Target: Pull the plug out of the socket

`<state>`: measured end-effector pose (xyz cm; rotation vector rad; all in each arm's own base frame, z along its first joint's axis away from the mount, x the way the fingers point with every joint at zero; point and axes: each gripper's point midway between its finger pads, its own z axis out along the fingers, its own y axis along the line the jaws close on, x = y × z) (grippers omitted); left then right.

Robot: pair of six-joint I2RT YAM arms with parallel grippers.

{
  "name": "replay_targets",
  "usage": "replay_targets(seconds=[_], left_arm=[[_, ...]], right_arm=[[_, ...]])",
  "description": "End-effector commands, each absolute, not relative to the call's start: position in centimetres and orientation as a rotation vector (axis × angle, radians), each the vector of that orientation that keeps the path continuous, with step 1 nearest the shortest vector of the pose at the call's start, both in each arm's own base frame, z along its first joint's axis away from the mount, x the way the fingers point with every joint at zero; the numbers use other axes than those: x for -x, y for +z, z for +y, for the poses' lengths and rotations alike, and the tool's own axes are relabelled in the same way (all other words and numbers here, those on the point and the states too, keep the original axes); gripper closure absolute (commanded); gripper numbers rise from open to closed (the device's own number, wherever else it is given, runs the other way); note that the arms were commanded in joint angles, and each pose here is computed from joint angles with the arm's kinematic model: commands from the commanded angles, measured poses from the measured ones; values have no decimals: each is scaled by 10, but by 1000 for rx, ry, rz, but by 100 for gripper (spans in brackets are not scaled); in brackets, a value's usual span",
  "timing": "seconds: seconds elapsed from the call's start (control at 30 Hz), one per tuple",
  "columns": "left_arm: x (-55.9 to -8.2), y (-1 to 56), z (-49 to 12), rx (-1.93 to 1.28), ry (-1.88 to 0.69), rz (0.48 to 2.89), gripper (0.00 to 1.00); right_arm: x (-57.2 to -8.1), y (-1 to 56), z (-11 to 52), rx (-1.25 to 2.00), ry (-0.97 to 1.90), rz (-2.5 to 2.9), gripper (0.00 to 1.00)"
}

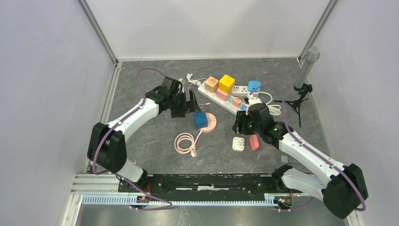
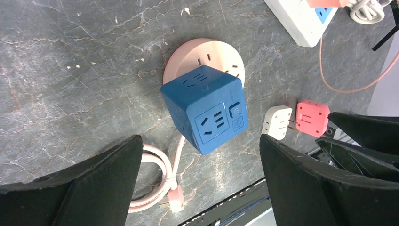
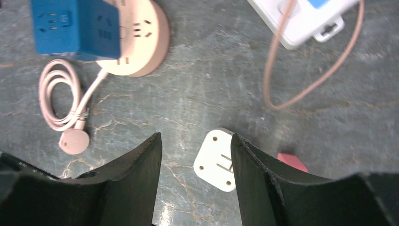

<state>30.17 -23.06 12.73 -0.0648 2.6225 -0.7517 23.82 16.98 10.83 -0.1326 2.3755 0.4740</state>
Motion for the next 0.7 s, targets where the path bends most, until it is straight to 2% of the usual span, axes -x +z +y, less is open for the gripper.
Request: replay_targets(seconds=[0.0, 0.23, 0.43, 0.67], left_arm=[[-315, 154, -226, 95, -717, 2515, 0], [-329, 165, -200, 136, -554, 2459, 0], [-324, 184, -223, -5, -766, 2442, 0], [-308, 142, -245, 172, -699, 2577, 0]], right_arm=[[-250, 147, 203, 298, 664, 2211, 39], [-263, 167, 230, 361, 788, 2097, 37], [-280, 163, 245, 339, 806, 2136, 42], [-293, 138, 250, 270, 741, 2240, 46]])
